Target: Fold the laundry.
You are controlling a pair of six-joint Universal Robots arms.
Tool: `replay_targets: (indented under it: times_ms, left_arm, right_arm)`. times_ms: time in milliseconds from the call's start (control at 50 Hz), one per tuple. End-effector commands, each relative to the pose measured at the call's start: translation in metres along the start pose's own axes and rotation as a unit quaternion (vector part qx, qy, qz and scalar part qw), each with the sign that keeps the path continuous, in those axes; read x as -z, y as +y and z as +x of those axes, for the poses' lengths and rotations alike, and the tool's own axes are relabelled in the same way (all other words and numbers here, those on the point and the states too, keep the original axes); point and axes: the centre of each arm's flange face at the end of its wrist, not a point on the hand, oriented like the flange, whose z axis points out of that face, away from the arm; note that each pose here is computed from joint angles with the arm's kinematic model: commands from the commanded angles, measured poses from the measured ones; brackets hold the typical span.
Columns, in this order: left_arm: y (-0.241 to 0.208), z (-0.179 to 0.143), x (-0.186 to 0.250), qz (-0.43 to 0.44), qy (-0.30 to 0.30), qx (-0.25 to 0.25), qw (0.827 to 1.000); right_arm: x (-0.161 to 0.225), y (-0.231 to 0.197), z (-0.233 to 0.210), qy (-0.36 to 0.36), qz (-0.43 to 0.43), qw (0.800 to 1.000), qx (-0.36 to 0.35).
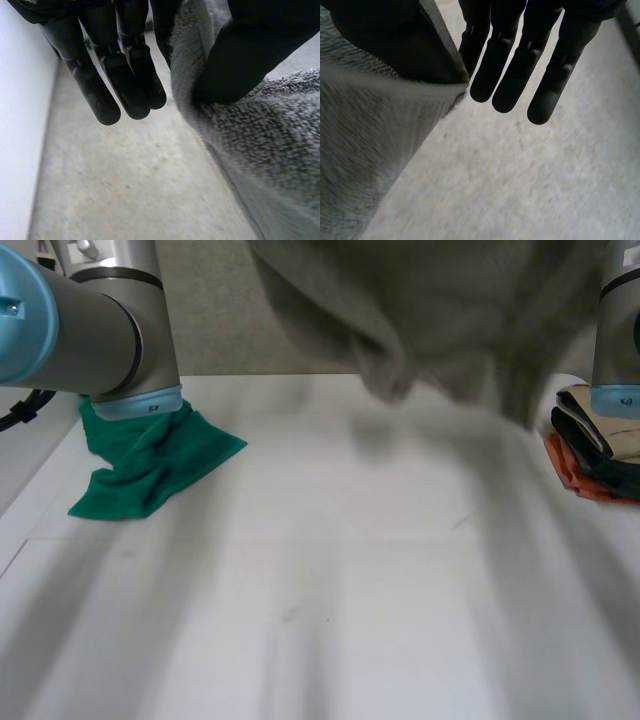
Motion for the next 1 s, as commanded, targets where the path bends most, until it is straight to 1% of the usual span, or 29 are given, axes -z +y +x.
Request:
replay_targets:
  times_ms: [20, 40, 100, 120, 140, 160, 180, 200, 260, 280, 300, 320, 340, 380, 420, 460, 520, 560, 620, 640, 700, 740, 780, 800, 840, 860, 920, 940, 1000]
  left_arm:
    - [0.034, -0.007, 0.043, -0.109, -0.004, -0.024, 0.994]
    - [0.045, -0.011, 0.061, -0.146, -0.004, -0.033, 0.989]
    - [0.058, -0.018, 0.09, -0.201, -0.012, -0.048, 0.978]
    - [0.068, -0.024, 0.113, -0.241, -0.019, -0.058, 0.969]
    - [0.072, -0.027, 0.123, -0.256, -0.021, -0.064, 0.964]
    - [0.076, -0.03, 0.134, -0.274, -0.023, -0.07, 0.959]
    - [0.08, -0.033, 0.145, -0.29, -0.023, -0.075, 0.954]
    - [0.087, -0.037, 0.166, -0.321, -0.022, -0.084, 0.943]
    - [0.093, -0.044, 0.195, -0.364, -0.019, -0.098, 0.926]
    - [0.095, -0.048, 0.214, -0.39, -0.015, -0.106, 0.914]
    - [0.096, -0.05, 0.222, -0.403, -0.014, -0.109, 0.909]
    - [0.096, -0.052, 0.23, -0.414, -0.012, -0.114, 0.903]
    - [0.093, -0.056, 0.241, -0.433, -0.011, -0.119, 0.893]
    - [0.09, -0.058, 0.252, -0.456, -0.007, -0.125, 0.881]
    - [0.08, -0.059, 0.257, -0.474, -0.003, -0.128, 0.871]
    - [0.069, -0.06, 0.254, -0.481, -0.003, -0.131, 0.867]
    - [0.052, -0.061, 0.248, -0.49, 0.006, -0.132, 0.862]
    - [0.046, -0.06, 0.245, -0.488, 0.008, -0.132, 0.863]
    - [0.035, -0.057, 0.232, -0.473, 0.021, -0.124, 0.872]
    - [0.032, -0.055, 0.226, -0.464, 0.036, -0.118, 0.877]
    - [0.031, -0.055, 0.216, -0.451, 0.078, -0.117, 0.881]
    - [0.036, -0.058, 0.209, -0.439, 0.141, -0.133, 0.877]
    - [0.038, -0.059, 0.209, -0.433, 0.179, -0.147, 0.871]
    - [0.042, -0.06, 0.209, -0.423, 0.217, -0.164, 0.864]
    - [0.045, -0.06, 0.212, -0.419, 0.252, -0.181, 0.853]
    - [0.049, -0.061, 0.216, -0.416, 0.279, -0.204, 0.841]
    - [0.057, -0.067, 0.222, -0.417, 0.3, -0.245, 0.823]
    - [0.061, -0.074, 0.227, -0.421, 0.309, -0.273, 0.808]
    - [0.063, -0.08, 0.237, -0.429, 0.321, -0.298, 0.79]
  right_arm:
    - [0.036, 0.009, -0.029, -0.094, -0.052, 0.994, -0.01]
    - [0.042, 0.013, -0.032, -0.108, -0.064, 0.992, -0.011]
    - [0.07, 0.029, -0.048, -0.161, -0.113, 0.98, -0.01]
    - [0.079, 0.035, -0.053, -0.177, -0.127, 0.976, -0.01]
    - [0.09, 0.042, -0.059, -0.196, -0.143, 0.97, -0.009]
    - [0.112, 0.056, -0.071, -0.232, -0.173, 0.957, -0.01]
    - [0.125, 0.063, -0.077, -0.253, -0.19, 0.949, -0.011]
    - [0.135, 0.069, -0.082, -0.267, -0.201, 0.942, -0.011]
    - [0.177, 0.085, -0.1, -0.322, -0.247, 0.914, -0.013]
    - [0.188, 0.088, -0.105, -0.337, -0.255, 0.906, -0.013]
    - [0.199, 0.089, -0.109, -0.349, -0.264, 0.899, -0.013]
    - [0.216, 0.092, -0.113, -0.368, -0.28, 0.887, -0.012]
    - [0.221, 0.093, -0.113, -0.372, -0.285, 0.883, -0.011]
    - [0.231, 0.095, -0.113, -0.38, -0.296, 0.876, -0.01]
    - [0.244, 0.097, -0.112, -0.392, -0.308, 0.867, -0.012]
    - [0.254, 0.099, -0.111, -0.4, -0.32, 0.859, -0.012]
    - [0.258, 0.096, -0.109, -0.403, -0.322, 0.857, -0.012]
    - [0.255, 0.091, -0.103, -0.398, -0.318, 0.86, -0.013]
    - [0.254, 0.084, -0.097, -0.395, -0.313, 0.864, -0.013]
    - [0.254, 0.082, -0.097, -0.396, -0.312, 0.864, -0.014]
    - [0.256, 0.08, -0.097, -0.397, -0.312, 0.863, -0.015]
    - [0.257, 0.08, -0.097, -0.398, -0.312, 0.863, -0.015]
    - [0.258, 0.079, -0.097, -0.4, -0.313, 0.861, -0.017]
    - [0.259, 0.079, -0.097, -0.4, -0.314, 0.861, -0.018]
    - [0.258, 0.078, -0.097, -0.399, -0.313, 0.862, -0.02]
    - [0.258, 0.078, -0.097, -0.4, -0.312, 0.862, -0.019]
    - [0.257, 0.079, -0.097, -0.397, -0.312, 0.863, -0.019]
    - [0.256, 0.079, -0.097, -0.396, -0.312, 0.863, -0.019]
    - [0.254, 0.083, -0.095, -0.388, -0.316, 0.865, -0.018]
